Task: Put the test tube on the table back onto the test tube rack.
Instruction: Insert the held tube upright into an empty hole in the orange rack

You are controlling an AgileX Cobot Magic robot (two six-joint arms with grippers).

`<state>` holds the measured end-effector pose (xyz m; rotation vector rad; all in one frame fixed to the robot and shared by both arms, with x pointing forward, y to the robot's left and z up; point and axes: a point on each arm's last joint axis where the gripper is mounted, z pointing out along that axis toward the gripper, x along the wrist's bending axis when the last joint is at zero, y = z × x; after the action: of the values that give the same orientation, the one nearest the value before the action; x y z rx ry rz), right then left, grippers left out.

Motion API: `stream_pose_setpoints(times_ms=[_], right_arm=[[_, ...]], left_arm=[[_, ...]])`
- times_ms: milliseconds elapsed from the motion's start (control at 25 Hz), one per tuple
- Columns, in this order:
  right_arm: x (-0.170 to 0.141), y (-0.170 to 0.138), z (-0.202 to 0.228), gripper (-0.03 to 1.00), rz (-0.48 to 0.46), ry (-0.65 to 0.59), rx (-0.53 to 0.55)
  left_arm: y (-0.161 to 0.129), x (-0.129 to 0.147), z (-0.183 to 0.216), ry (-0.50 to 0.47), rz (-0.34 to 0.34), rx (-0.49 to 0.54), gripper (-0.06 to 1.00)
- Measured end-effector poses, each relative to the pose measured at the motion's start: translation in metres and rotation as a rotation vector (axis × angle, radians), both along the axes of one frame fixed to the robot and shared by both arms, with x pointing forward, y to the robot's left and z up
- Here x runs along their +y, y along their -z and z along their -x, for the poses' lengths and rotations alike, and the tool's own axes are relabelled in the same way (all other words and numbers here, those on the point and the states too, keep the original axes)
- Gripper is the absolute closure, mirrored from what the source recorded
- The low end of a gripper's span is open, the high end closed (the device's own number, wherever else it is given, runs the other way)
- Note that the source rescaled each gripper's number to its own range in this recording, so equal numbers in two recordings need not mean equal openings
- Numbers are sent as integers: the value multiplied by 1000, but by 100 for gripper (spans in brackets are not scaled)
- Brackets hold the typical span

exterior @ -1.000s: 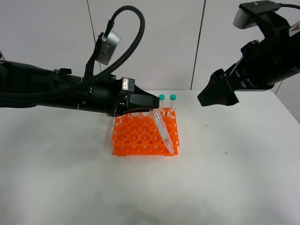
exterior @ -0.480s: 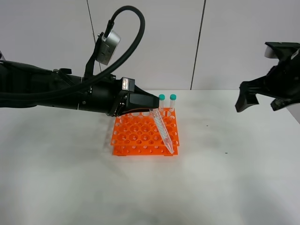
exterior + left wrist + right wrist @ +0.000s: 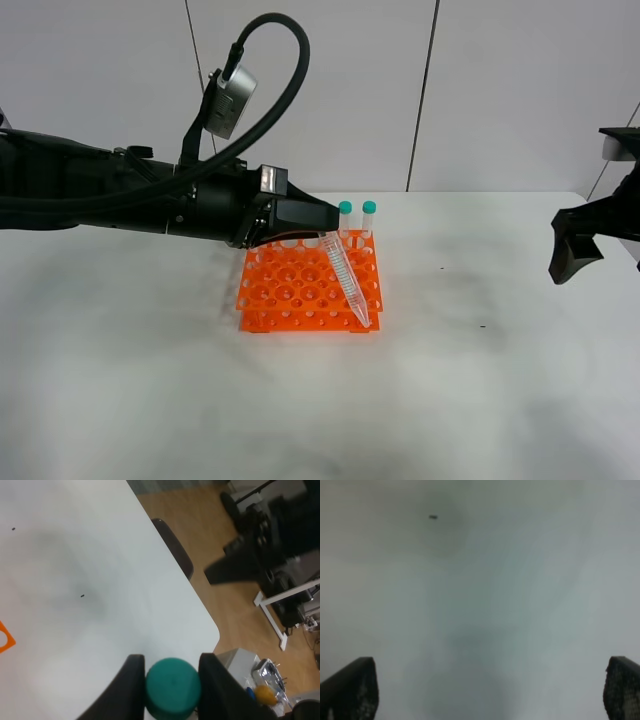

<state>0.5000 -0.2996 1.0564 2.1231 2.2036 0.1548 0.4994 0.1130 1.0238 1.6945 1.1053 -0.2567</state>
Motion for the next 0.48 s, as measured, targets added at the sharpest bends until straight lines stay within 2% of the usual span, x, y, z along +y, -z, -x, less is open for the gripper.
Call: stream_pose_setpoints(times_ms=[320, 480], right_arm=[[1, 16, 95, -3, 0, 0, -10], [2, 19, 138, -3, 1, 3, -210]], left_arm=[[0, 0, 0, 0, 0, 0, 94], [0, 0, 0, 1, -1, 0, 94]])
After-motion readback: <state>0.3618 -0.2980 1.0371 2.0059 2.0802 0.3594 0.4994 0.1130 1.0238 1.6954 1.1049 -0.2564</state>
